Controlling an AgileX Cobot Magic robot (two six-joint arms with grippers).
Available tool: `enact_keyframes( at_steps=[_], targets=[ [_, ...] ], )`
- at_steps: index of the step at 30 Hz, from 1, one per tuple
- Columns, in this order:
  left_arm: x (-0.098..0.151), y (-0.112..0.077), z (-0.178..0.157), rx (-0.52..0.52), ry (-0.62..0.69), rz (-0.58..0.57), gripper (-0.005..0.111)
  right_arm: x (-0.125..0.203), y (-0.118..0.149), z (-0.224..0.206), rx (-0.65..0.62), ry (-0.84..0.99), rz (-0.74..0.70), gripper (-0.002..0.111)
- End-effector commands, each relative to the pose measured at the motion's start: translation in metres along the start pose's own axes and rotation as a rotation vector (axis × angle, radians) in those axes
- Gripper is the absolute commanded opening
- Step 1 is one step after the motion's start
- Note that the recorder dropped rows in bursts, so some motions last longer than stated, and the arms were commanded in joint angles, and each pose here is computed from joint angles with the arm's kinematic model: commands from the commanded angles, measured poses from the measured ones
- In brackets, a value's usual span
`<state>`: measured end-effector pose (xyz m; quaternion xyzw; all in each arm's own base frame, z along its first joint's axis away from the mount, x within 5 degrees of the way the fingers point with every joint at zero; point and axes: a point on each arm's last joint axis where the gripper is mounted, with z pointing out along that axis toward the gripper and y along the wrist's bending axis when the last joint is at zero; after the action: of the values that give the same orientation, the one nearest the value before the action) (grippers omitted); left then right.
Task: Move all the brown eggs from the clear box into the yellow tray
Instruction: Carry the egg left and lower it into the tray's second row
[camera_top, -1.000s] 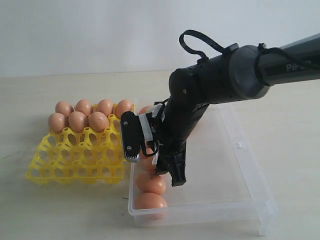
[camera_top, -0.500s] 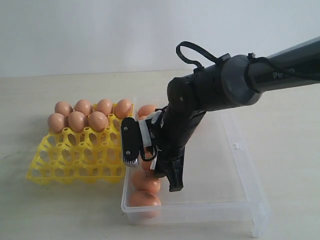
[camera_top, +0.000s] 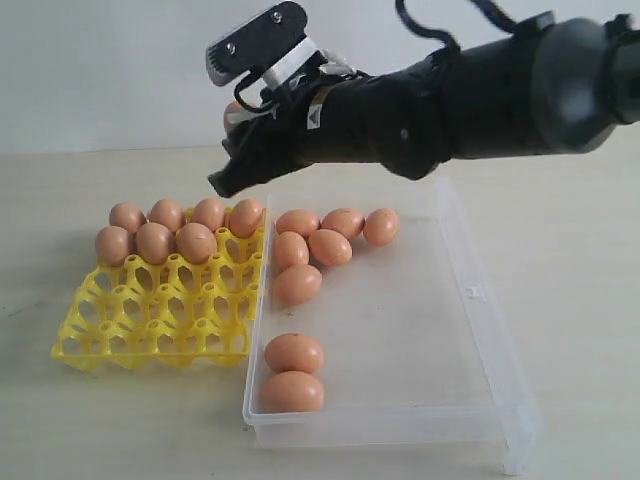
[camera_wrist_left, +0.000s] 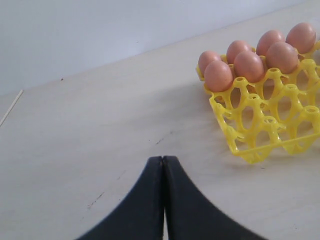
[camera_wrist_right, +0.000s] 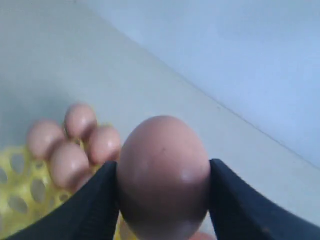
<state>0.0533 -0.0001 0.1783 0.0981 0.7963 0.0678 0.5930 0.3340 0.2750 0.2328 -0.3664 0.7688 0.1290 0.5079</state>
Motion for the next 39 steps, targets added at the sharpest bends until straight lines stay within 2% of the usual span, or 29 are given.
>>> enact_keyframes(
  at_steps=[1, 6, 9, 13, 24, 39],
  targets=[
    [-0.002, 0.000, -0.001, -0.001, -0.018, -0.005, 0.000, 0.017, 0.019, 0.033, -0.141, -0.150, 0.188, 0.000],
    [-0.002, 0.000, -0.001, -0.001, -0.018, -0.005, 0.000, 0.050, 0.029, 0.060, -0.186, -0.144, 0.271, 0.000],
    [-0.002, 0.000, -0.001, -0.001, -0.018, -0.005, 0.000, 0.063, 0.031, 0.068, -0.183, -0.114, 0.230, 0.000],
    [-0.002, 0.000, -0.001, -0.001, -0.018, -0.005, 0.000, 0.067, 0.029, 0.071, -0.150, -0.121, 0.195, 0.000],
    [-0.002, 0.000, -0.001, -0.001, -0.018, -0.005, 0.000, 0.082, 0.007, 0.078, -0.080, -0.096, 0.256, 0.000],
    [-0.002, 0.000, -0.001, -0.001, -0.018, -0.005, 0.000, 0.101, 0.011, 0.088, -0.086, -0.055, 0.279, 0.000]
  ],
)
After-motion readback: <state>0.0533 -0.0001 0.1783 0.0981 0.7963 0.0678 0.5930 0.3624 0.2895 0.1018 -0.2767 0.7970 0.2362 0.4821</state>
